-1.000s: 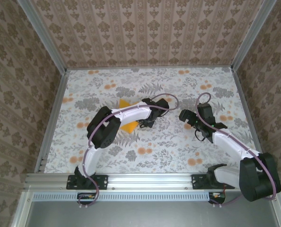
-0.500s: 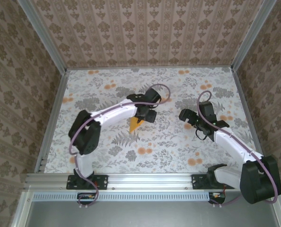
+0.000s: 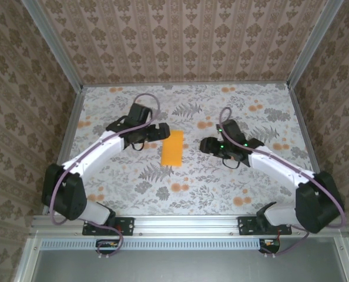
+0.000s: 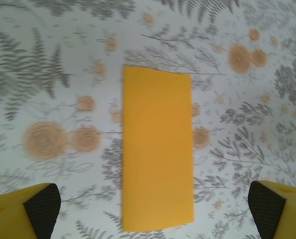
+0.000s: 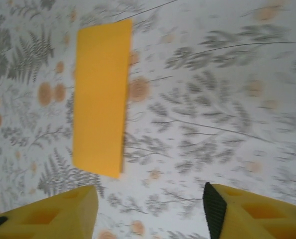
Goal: Fold a paper plane with a square sheet of paper (pick it up from the middle)
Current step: Turn over the paper at the center of the table, then move the paper to the center of the table, then third fold the triangle at the center of the table.
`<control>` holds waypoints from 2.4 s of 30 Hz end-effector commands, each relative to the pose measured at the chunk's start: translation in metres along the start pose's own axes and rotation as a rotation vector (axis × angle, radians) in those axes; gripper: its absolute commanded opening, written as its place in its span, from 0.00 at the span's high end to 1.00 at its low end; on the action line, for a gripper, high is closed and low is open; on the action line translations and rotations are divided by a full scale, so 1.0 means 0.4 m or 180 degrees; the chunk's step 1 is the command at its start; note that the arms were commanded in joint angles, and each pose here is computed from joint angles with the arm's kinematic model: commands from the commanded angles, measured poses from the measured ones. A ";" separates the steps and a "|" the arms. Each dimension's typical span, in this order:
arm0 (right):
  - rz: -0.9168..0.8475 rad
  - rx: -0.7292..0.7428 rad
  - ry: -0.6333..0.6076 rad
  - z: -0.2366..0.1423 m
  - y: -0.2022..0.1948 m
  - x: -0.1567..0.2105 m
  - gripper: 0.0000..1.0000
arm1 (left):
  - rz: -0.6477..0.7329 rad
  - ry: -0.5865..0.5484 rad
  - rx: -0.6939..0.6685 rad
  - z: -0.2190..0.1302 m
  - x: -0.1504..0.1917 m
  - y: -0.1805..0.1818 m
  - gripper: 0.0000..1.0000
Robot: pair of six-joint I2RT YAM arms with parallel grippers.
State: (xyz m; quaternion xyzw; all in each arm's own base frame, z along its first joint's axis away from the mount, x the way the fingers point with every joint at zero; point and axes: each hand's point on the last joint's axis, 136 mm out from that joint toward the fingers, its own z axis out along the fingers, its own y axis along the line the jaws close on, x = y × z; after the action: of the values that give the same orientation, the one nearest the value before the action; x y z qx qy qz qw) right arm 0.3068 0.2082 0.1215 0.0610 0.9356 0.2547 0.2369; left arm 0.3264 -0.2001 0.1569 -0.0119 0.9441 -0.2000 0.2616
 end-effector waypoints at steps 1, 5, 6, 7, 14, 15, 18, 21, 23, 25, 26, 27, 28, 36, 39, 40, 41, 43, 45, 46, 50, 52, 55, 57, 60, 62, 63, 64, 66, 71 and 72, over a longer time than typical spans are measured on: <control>-0.0159 -0.0041 0.0151 0.065 0.081 0.018 0.50 | -0.0406 -0.0152 -0.0193 -0.026 -0.004 0.103 0.00; -0.0358 -0.0116 0.0415 0.174 0.184 0.031 0.62 | -0.0873 -0.0256 -0.0222 -0.054 0.016 0.202 0.00; -0.0408 -0.0153 0.0463 0.199 0.213 0.033 0.63 | -0.0926 -0.0267 -0.0218 -0.058 0.026 0.219 0.00; -0.0447 -0.0158 0.0507 0.223 0.230 0.038 0.63 | -0.0961 -0.0280 -0.0215 -0.062 0.033 0.232 0.00; -0.0488 -0.0112 0.0814 0.369 0.282 0.065 0.63 | -0.1102 -0.0345 -0.0159 -0.099 0.048 0.290 0.00; -0.0503 -0.0094 0.0837 0.383 0.283 0.065 0.63 | -0.1068 -0.0364 -0.0162 -0.103 0.045 0.292 0.00; -0.0531 -0.0026 0.0971 0.419 0.272 0.081 0.63 | -0.0957 -0.0378 -0.0175 -0.105 0.041 0.295 0.00; -0.0576 0.0036 0.1127 0.436 0.253 0.108 0.63 | -0.0912 -0.0321 -0.0103 -0.098 0.048 0.287 0.00; -0.0635 0.0081 0.1253 0.441 0.234 0.130 0.62 | -0.0903 -0.0326 -0.0049 -0.092 0.048 0.282 0.00; -0.0722 0.0123 0.1395 0.439 0.214 0.158 0.62 | -0.0898 -0.0316 0.0003 -0.086 0.048 0.277 0.00; -0.0781 0.0147 0.1475 0.436 0.199 0.173 0.62 | -0.0896 -0.0307 0.0038 -0.084 0.047 0.272 0.00; -0.0859 0.0134 0.1544 0.431 0.190 0.187 0.63 | -0.0892 -0.0287 0.0080 -0.080 0.047 0.266 0.00; -0.0931 0.0172 0.1673 0.416 0.169 0.211 0.63 | -0.0894 -0.0271 0.0113 -0.076 0.049 0.262 0.00; -0.1696 0.0220 0.2054 0.259 0.051 0.292 0.62 | -0.0681 -0.0064 0.0353 -0.035 0.073 0.191 0.01; -0.1627 0.0174 0.1821 0.208 0.070 0.264 0.57 | -0.0596 0.0006 0.0425 -0.011 0.078 0.151 0.04; -0.1530 0.0150 0.1699 0.194 0.083 0.248 0.54 | -0.0570 0.0040 0.0460 0.000 0.083 0.134 0.06; -0.1424 0.0143 0.1565 0.179 0.093 0.230 0.50 | -0.0531 0.0053 0.0513 0.008 0.083 0.111 0.07; -0.1201 0.0187 0.1236 0.152 0.102 0.188 0.43 | -0.0467 0.0116 0.0590 0.027 0.090 0.069 0.12; -0.0915 0.0276 0.0926 0.124 0.088 0.153 0.37 | -0.0413 0.0200 0.0665 0.049 0.103 0.026 0.17; -0.0747 0.0333 0.0800 0.109 0.071 0.141 0.36 | -0.0381 0.0255 0.0706 0.064 0.113 0.003 0.21; -0.0256 0.0418 0.0591 0.075 -0.005 0.136 0.35 | -0.0239 0.0484 0.0891 0.117 0.153 -0.095 0.41; -0.0138 0.0398 0.0584 0.066 -0.030 0.142 0.35 | -0.0188 0.0619 0.1006 0.146 0.171 -0.140 0.51; 0.0016 0.0267 0.0664 0.067 -0.053 0.160 0.35 | -0.0111 0.0818 0.1142 0.186 0.197 -0.200 0.63; 0.0135 0.0164 0.0743 0.074 -0.066 0.172 0.35 | -0.0093 0.0921 0.1112 0.217 0.215 -0.216 0.69; 0.0234 0.0076 0.0858 0.084 -0.082 0.190 0.36 | -0.0108 0.1001 0.1070 0.245 0.230 -0.222 0.73; 0.0270 0.0022 0.0936 0.089 -0.088 0.202 0.36 | -0.0121 0.1053 0.0987 0.260 0.241 -0.211 0.75; 0.0285 0.0016 0.0962 0.091 -0.092 0.207 0.36 | -0.0134 0.1074 0.0939 0.265 0.245 -0.204 0.74; 0.0291 0.0002 0.0988 0.092 -0.094 0.211 0.36 | -0.0145 0.1105 0.0881 0.273 0.252 -0.195 0.74; 0.0303 -0.0024 0.1045 0.096 -0.099 0.221 0.37 | -0.0172 0.1153 0.0784 0.286 0.265 -0.178 0.74; 0.0280 -0.0053 0.1181 0.107 -0.103 0.239 0.40 | -0.0191 0.1242 0.0558 0.312 0.291 -0.141 0.75; 0.0287 -0.0040 0.1209 0.109 -0.106 0.242 0.41 | -0.0190 0.1248 0.0536 0.314 0.293 -0.137 0.75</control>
State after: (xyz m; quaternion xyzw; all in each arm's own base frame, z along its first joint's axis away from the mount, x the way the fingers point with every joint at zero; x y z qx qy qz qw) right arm 0.2499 0.2120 0.0346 0.0560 0.9592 0.2681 0.0696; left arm 0.2823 -0.3150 0.0267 0.0307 0.9495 -0.3039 0.0724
